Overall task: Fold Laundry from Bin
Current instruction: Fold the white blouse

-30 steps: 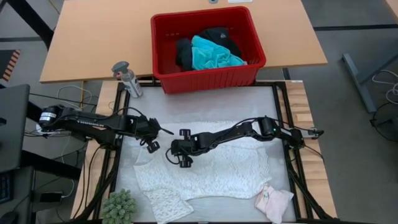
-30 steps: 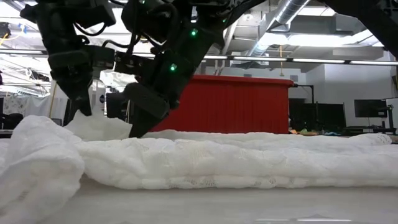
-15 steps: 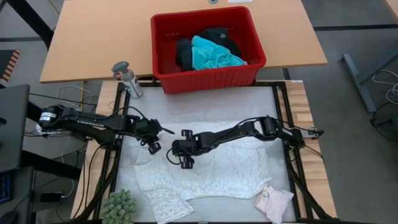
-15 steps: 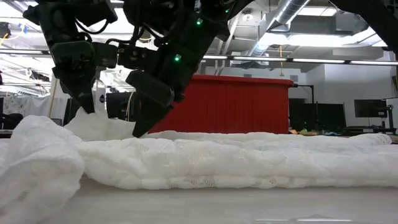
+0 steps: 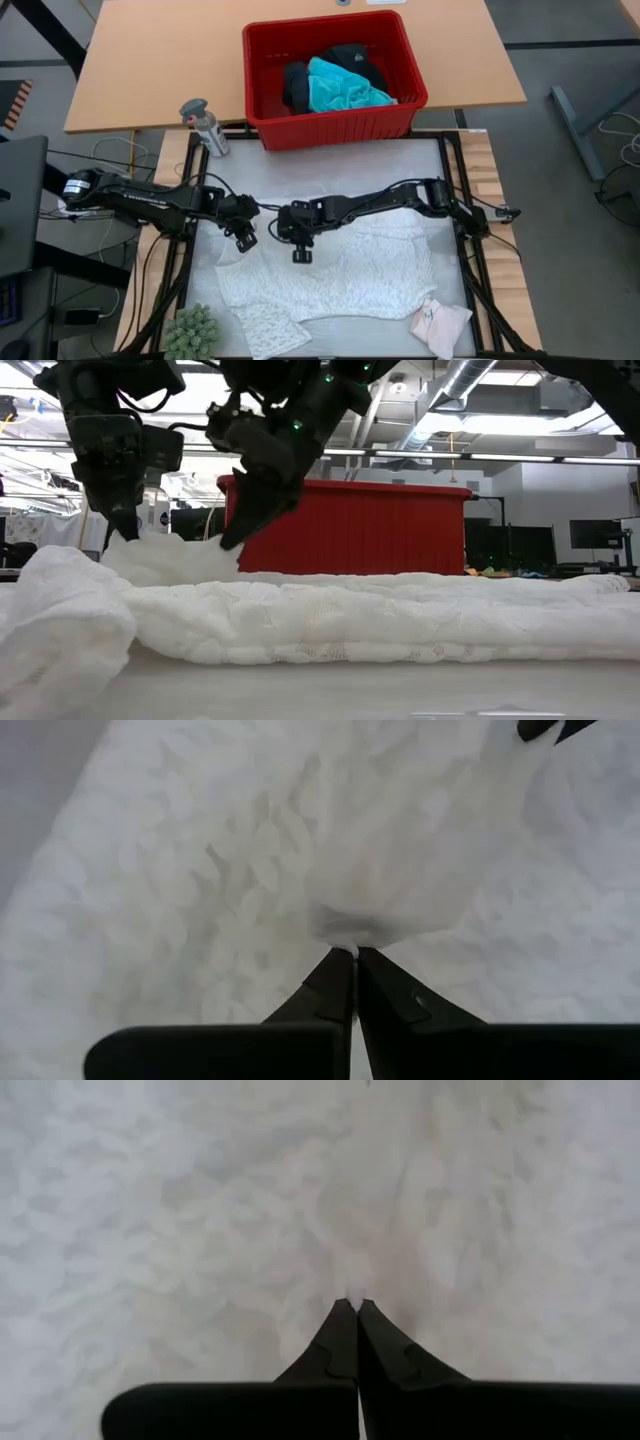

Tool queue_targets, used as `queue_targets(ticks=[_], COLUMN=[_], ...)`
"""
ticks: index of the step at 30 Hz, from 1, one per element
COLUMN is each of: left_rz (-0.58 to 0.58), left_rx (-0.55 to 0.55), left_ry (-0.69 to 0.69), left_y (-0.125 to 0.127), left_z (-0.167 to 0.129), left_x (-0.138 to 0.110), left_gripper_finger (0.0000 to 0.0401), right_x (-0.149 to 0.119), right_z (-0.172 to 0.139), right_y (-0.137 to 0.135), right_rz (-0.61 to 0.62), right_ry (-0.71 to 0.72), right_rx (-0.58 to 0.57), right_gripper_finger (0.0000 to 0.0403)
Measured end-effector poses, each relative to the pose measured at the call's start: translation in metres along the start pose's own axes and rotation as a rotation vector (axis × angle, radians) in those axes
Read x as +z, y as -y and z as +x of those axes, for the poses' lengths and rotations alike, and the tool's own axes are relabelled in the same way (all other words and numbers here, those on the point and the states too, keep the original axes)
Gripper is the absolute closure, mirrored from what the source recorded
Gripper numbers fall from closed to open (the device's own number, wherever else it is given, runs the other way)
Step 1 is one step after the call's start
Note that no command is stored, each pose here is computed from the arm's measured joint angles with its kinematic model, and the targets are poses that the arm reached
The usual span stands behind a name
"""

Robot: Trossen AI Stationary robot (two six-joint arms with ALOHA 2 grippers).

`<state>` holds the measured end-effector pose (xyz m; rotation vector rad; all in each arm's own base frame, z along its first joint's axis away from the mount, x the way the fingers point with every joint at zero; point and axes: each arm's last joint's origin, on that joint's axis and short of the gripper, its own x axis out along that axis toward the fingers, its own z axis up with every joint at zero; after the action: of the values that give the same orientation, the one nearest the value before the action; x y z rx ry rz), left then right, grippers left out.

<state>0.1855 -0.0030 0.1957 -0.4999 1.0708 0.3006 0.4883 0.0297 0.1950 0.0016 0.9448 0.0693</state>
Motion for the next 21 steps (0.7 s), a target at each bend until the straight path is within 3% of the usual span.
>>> queue_targets(ticks=[8,12,21], left_rz=[-0.04,-0.046,-0.057], left_rx=[-0.09,-0.102,-0.163], left_ry=[-0.061,-0.051,-0.011], left_y=[0.003,0.005,0.008], left_z=[-0.001,-0.004,-0.017], left_x=[-0.002,-0.004,-0.007], left_gripper_finger=[0.0401,0.0401,0.0401], right_x=[-0.006,-0.005,-0.003], right_z=[-0.001,-0.009,-0.024], right_y=[0.014,0.016,0.031], right_rz=[0.038,0.019,0.031], right_ry=[-0.064,-0.071,-0.062], right_rx=[0.107,0.124,0.288], right_gripper_finger=[0.0386,0.0386,0.0386])
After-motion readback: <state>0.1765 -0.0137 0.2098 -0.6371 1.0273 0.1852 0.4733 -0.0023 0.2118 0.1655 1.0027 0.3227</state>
